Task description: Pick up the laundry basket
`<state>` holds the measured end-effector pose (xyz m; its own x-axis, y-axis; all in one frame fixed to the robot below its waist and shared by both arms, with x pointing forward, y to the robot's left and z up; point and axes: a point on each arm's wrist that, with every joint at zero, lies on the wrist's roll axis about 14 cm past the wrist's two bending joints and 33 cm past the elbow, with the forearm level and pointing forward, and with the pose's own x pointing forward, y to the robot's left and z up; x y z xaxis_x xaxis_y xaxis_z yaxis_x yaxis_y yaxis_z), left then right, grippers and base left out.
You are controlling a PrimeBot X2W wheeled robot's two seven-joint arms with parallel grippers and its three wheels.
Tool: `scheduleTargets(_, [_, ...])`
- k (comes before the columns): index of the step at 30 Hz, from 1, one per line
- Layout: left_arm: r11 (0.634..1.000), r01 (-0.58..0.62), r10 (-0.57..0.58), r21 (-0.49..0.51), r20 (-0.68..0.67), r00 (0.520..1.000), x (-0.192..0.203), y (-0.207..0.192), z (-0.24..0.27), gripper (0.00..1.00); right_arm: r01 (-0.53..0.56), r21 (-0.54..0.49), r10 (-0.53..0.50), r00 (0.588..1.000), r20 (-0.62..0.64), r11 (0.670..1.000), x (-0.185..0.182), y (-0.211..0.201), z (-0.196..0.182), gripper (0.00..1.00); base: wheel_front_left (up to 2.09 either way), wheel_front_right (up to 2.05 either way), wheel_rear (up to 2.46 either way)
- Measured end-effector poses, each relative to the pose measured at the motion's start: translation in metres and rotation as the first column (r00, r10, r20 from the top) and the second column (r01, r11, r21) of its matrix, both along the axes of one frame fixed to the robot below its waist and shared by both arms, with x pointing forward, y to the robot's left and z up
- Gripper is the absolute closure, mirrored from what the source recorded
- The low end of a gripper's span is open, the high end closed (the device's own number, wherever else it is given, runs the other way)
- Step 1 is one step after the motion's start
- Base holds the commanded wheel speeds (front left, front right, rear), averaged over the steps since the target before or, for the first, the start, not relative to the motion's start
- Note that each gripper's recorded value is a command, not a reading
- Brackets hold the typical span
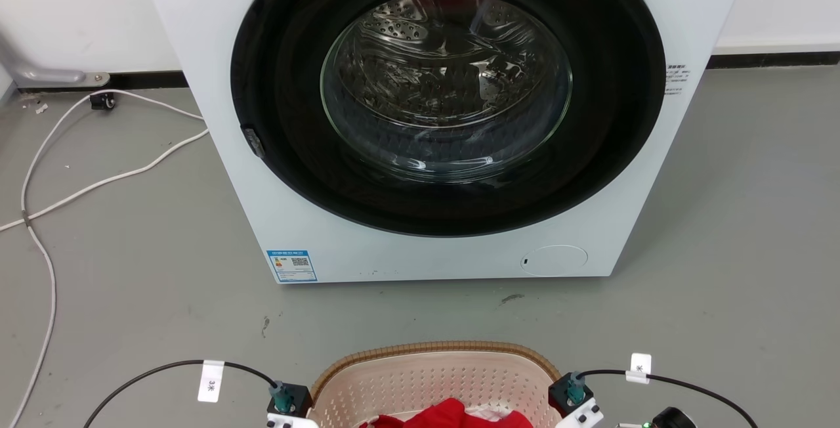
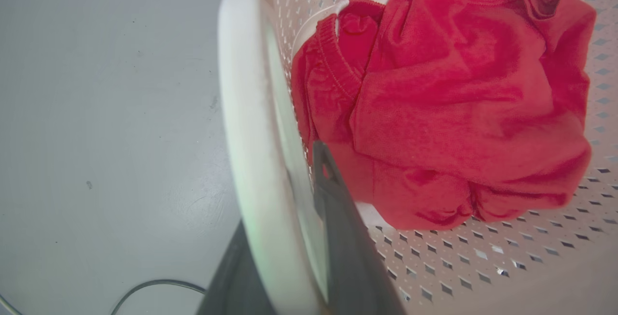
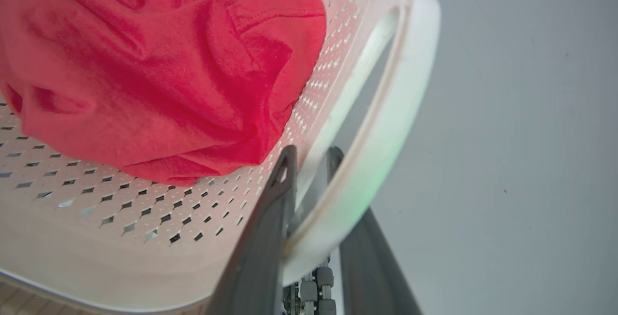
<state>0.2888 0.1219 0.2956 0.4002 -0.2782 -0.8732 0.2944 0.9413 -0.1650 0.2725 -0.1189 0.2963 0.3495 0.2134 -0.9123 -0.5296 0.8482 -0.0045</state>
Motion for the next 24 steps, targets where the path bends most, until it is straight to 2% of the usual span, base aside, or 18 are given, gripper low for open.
scheduleTargets(24, [1.000,0.001,-0.001,0.000,0.002,1.000,-0.0003,0.0004,-0.0003,1.00,-0.002,0.002,0.002,1.000,-0.003,1.000,-0.0005,0.0006,-0.0007,1.00,0.00,0.00,0.00])
